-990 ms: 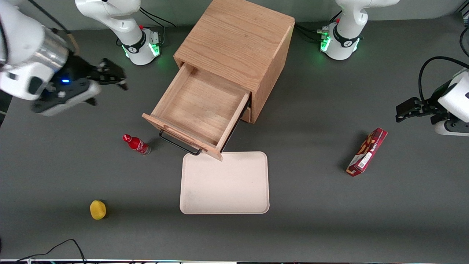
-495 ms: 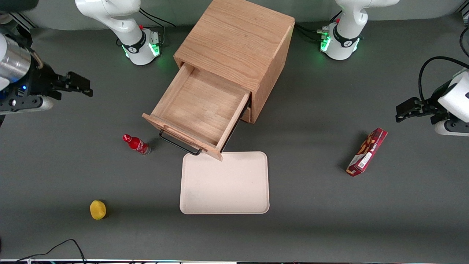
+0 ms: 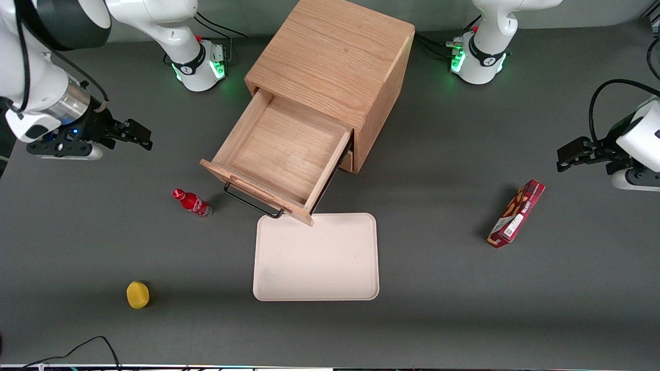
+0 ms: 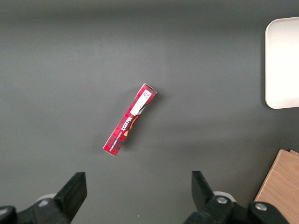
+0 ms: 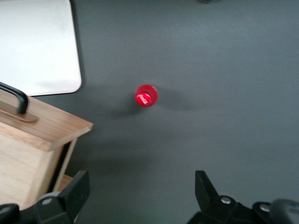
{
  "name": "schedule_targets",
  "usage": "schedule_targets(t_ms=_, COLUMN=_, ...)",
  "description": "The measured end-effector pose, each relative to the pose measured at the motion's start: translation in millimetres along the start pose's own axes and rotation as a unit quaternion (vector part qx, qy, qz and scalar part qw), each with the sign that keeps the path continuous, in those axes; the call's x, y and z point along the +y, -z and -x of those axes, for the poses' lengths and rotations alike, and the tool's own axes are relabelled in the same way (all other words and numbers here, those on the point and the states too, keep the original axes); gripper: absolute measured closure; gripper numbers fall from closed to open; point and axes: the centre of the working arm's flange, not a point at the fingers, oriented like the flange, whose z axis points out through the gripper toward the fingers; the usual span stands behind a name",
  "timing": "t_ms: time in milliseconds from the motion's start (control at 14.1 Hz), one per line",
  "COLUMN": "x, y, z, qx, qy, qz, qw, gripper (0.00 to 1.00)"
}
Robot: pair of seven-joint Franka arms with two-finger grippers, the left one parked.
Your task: Open upper drawer
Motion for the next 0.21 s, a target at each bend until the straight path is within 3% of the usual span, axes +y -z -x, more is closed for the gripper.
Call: schedule_targets(t_ms=212, x=17, y=15, z=-1, qx=0.020, qy=-0.013, qz=0.002, qw=0.9997, gripper=0.00)
